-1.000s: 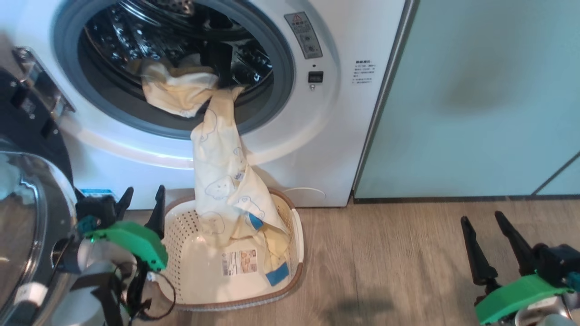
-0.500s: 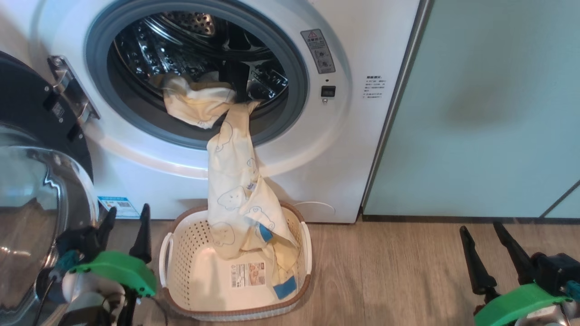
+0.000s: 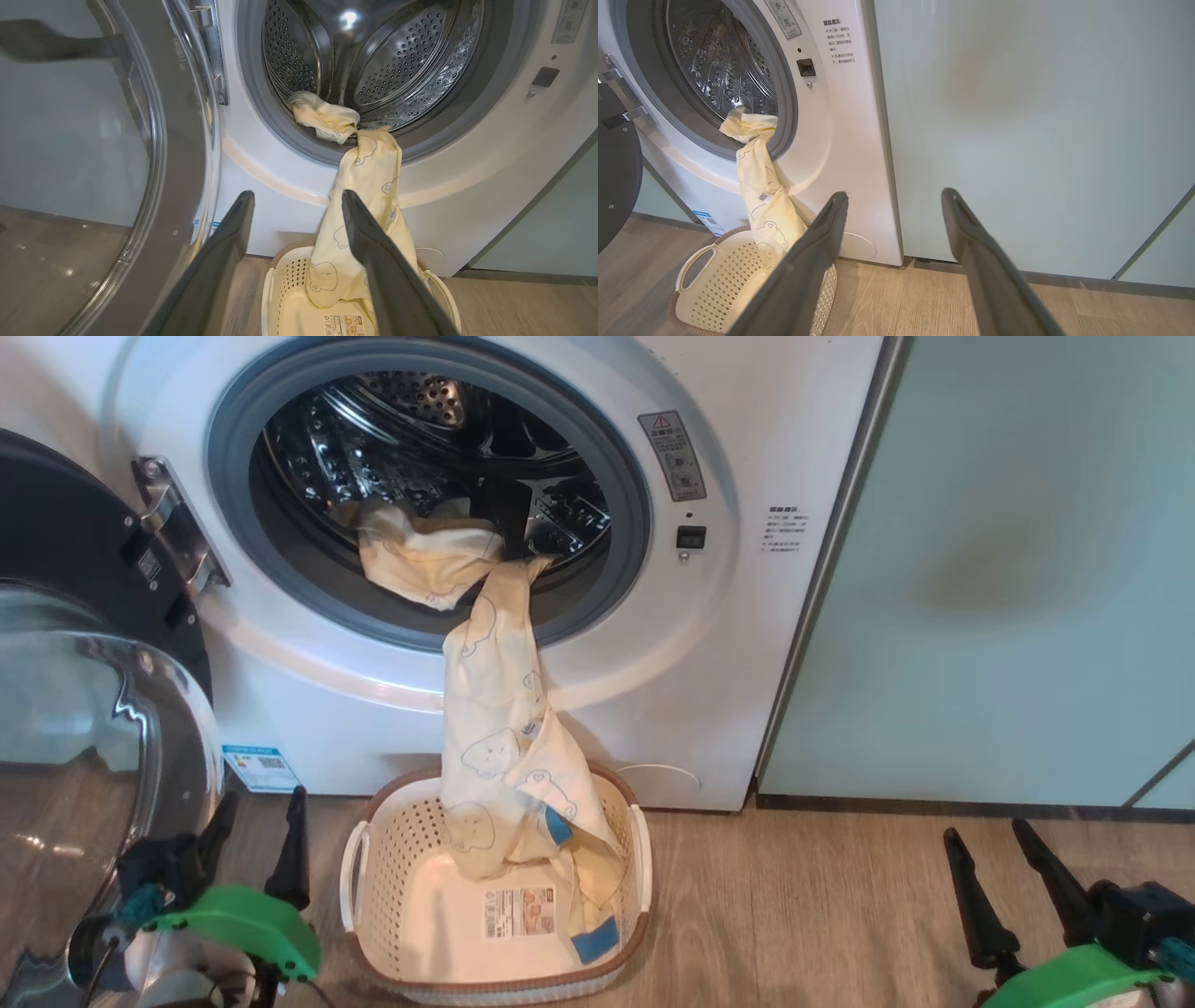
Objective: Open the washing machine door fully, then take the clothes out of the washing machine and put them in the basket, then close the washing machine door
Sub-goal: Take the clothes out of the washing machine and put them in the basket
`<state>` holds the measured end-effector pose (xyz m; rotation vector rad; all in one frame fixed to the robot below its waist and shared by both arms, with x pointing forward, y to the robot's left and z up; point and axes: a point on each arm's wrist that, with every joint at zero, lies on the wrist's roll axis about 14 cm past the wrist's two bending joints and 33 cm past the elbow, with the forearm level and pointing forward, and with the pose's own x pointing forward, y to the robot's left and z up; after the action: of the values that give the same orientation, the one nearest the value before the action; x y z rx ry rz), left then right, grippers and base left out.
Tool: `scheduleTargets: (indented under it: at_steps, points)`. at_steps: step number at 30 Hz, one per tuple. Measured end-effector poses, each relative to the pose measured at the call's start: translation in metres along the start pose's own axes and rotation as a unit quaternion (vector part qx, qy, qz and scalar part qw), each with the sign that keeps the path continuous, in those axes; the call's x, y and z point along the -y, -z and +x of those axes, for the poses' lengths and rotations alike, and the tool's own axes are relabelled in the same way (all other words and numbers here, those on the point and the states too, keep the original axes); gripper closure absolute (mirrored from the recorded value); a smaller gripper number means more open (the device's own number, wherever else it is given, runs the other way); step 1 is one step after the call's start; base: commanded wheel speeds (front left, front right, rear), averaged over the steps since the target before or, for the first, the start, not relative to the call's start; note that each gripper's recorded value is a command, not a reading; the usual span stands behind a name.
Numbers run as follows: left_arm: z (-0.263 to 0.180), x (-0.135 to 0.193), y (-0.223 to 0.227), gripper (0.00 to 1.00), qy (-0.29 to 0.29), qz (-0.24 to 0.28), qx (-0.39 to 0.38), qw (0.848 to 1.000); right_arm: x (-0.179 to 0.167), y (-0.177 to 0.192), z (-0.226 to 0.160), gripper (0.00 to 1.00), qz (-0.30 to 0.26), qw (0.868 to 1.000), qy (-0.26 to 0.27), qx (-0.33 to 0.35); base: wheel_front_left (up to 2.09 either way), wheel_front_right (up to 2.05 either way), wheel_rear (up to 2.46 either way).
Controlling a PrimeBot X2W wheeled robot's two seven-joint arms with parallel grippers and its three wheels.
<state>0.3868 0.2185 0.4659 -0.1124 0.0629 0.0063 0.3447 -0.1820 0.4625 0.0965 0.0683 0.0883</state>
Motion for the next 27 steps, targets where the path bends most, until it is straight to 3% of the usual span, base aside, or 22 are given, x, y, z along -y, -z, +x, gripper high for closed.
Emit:
scheduleTargets:
  at_steps: [27]
  points:
    - [0.0008,0.0072,-0.0052,0.0,0.011,0.012,0.009,1.0,-0.0001,-0.0022,-0.0023,0.0,0.0,1.0,0.001,0.004,0.0,0.0,0.0]
